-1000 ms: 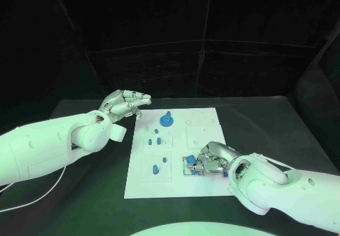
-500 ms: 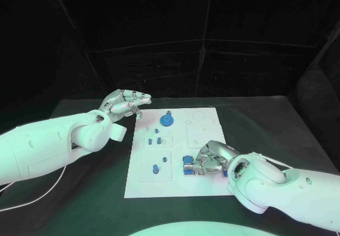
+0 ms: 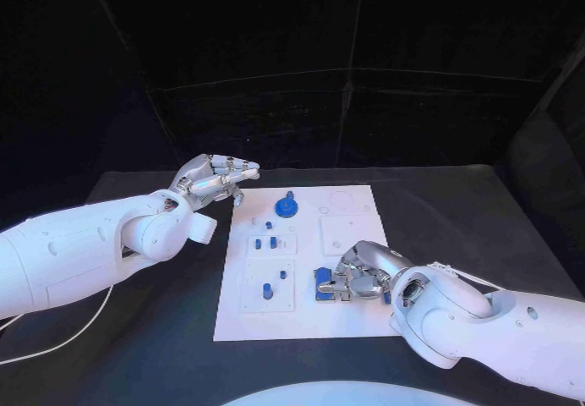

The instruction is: Assemble the parts on the task board

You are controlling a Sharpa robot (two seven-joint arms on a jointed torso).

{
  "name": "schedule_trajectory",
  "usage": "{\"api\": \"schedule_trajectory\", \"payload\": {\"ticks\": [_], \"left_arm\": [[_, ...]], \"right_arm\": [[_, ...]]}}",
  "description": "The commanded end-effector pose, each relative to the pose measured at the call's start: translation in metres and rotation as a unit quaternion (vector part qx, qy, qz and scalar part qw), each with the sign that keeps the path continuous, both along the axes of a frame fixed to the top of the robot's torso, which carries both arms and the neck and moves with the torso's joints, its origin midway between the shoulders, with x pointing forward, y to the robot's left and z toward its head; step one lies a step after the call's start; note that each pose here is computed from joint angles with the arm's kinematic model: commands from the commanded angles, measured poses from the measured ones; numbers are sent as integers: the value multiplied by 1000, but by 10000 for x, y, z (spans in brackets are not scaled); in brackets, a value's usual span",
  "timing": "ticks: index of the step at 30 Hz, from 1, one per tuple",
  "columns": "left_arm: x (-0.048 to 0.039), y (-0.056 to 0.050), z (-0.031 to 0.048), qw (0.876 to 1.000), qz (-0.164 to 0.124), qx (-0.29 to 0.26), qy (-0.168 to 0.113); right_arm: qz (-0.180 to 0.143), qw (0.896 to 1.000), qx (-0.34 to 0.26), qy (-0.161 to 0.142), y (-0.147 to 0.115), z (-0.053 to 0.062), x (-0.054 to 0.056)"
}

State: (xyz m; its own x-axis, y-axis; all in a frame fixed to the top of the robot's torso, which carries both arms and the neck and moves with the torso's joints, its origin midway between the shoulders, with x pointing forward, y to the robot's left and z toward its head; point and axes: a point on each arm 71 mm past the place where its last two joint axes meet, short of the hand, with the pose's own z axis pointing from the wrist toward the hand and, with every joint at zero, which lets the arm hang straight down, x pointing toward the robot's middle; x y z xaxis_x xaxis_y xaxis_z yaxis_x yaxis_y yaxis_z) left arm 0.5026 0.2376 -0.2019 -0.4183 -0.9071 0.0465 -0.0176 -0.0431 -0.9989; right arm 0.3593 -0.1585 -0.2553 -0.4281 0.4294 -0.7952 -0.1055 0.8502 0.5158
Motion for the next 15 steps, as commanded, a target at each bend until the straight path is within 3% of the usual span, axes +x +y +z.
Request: {"api": "schedule_trajectory", "payload": {"ticks": [1,15], "left_arm": [[-2,-7,17,1000,-3,-5,-4],[-2,0,17,1000,-3,-5,-3]], "right_arm": [[16,1000,-2,-15,23,25,-1],[6,1000,-7,-14,1,2,33]]}}
